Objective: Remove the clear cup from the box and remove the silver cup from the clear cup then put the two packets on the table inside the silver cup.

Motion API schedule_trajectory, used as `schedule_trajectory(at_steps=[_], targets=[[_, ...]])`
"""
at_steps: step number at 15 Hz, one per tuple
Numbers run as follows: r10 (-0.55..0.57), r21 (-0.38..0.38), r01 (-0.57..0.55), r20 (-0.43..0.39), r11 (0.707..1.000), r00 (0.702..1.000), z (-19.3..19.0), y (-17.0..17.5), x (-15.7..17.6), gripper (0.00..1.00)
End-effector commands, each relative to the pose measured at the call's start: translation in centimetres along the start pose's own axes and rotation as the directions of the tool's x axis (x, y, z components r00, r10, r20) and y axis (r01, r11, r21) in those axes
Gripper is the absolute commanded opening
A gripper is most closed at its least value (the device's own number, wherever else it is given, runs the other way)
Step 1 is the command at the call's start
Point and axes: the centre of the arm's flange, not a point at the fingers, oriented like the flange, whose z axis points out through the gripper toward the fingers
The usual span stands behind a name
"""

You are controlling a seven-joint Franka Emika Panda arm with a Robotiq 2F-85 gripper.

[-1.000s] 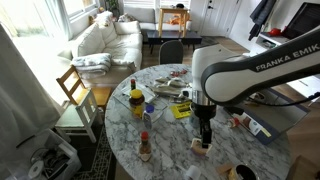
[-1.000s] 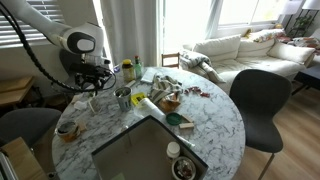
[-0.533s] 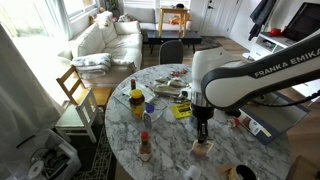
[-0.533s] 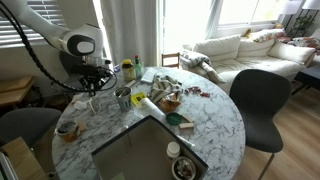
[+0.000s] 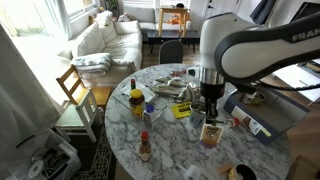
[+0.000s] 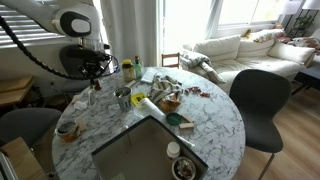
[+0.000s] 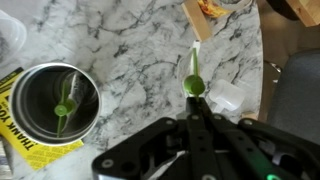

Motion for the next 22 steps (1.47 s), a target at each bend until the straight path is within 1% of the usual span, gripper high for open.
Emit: schedule_trajectory(at_steps=[1, 2, 4, 5, 7, 16, 22], targets=[[0.01, -0.092, -0.006, 0.041, 0.996, 0.999, -6.4, 0.9, -2.0, 0.01], [0.018, -0.13, -0.013, 0.038, 0.991, 0.999, -8.2, 1.4, -2.4, 0.01], [0.043, -0.213, -0.034, 0.034, 0.977, 0.999, -10.8, 3.0, -3.0, 0.01], [0.057, -0.248, -0.048, 0.029, 0.967, 0.998, -11.6, 3.9, -3.2, 0.01], [0.074, -0.287, -0.069, 0.009, 0.956, 0.997, -12.3, 5.4, -3.1, 0.01], [0.124, -0.331, -0.144, -0.079, 0.933, 0.989, -8.3, 9.6, -1.2, 0.01], [0.131, -0.287, -0.149, -0.079, 0.946, 0.988, -6.3, 10.3, -0.8, 0.01]])
